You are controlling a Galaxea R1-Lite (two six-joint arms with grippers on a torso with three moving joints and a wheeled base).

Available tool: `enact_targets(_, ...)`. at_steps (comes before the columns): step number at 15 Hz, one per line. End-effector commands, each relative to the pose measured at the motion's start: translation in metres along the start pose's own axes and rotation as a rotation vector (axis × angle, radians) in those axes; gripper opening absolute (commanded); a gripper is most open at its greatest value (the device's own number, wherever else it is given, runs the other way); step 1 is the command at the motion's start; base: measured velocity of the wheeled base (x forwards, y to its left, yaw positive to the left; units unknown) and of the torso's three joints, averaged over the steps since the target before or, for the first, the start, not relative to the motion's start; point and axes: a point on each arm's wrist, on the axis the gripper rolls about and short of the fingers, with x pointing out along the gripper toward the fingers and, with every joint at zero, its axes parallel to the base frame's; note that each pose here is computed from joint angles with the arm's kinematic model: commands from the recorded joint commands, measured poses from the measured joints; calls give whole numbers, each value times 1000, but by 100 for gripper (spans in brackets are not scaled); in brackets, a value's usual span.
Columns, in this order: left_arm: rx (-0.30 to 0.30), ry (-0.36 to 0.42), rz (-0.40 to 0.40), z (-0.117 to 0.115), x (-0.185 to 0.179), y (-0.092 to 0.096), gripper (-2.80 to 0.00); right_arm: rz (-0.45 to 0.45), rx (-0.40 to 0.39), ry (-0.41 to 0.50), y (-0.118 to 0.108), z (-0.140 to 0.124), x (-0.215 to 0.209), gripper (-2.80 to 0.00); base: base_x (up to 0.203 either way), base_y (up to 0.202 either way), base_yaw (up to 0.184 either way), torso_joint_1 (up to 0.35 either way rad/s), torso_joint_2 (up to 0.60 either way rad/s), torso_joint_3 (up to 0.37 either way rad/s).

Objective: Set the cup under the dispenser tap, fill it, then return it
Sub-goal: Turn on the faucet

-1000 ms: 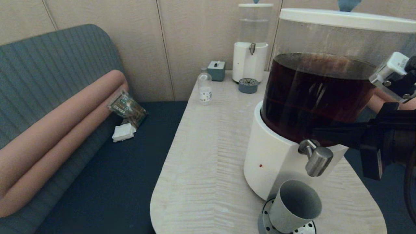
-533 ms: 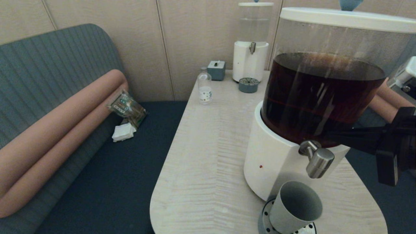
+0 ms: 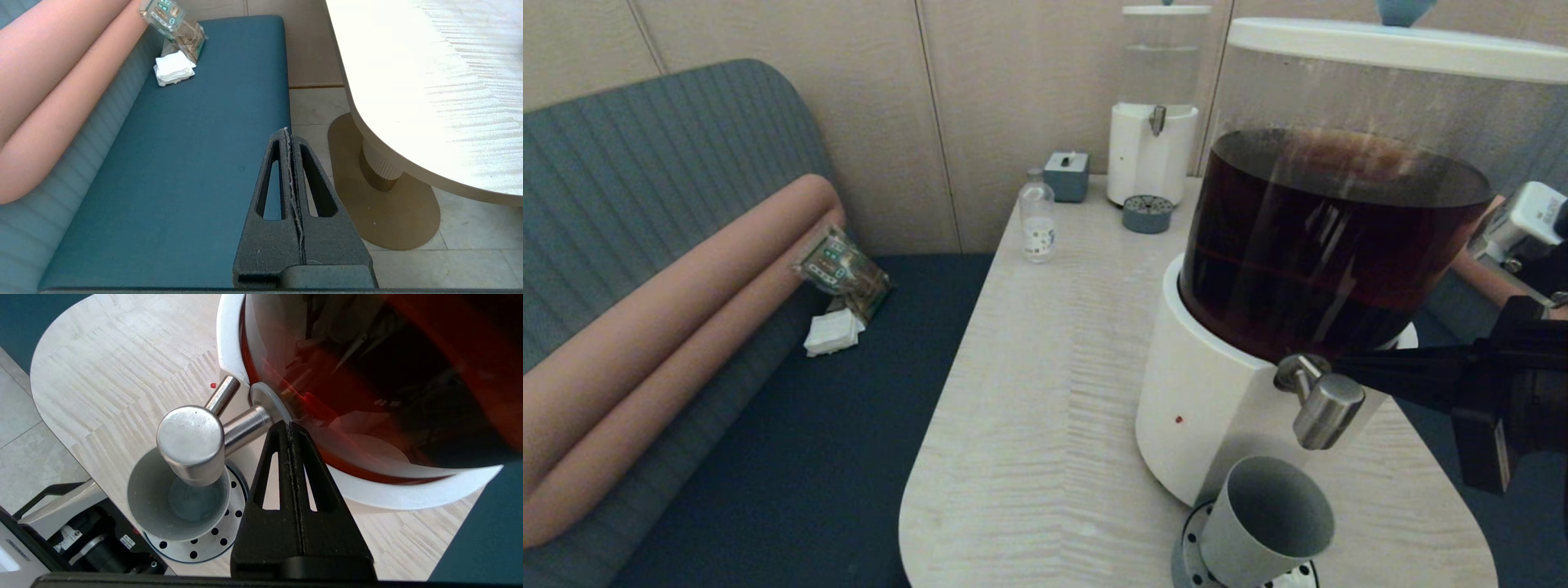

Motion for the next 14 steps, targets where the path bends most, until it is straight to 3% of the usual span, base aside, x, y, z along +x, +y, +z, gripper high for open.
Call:
enact_targets(1,0,1,1,0,0,0,-280,7,-2,14,1,-1,5,-280,0,0,0,0,0,0)
enact_targets(14,0,2,-1,0,0,0,-280,37,-31,-42,10,8,24,-280,0,0,0,0,0,0)
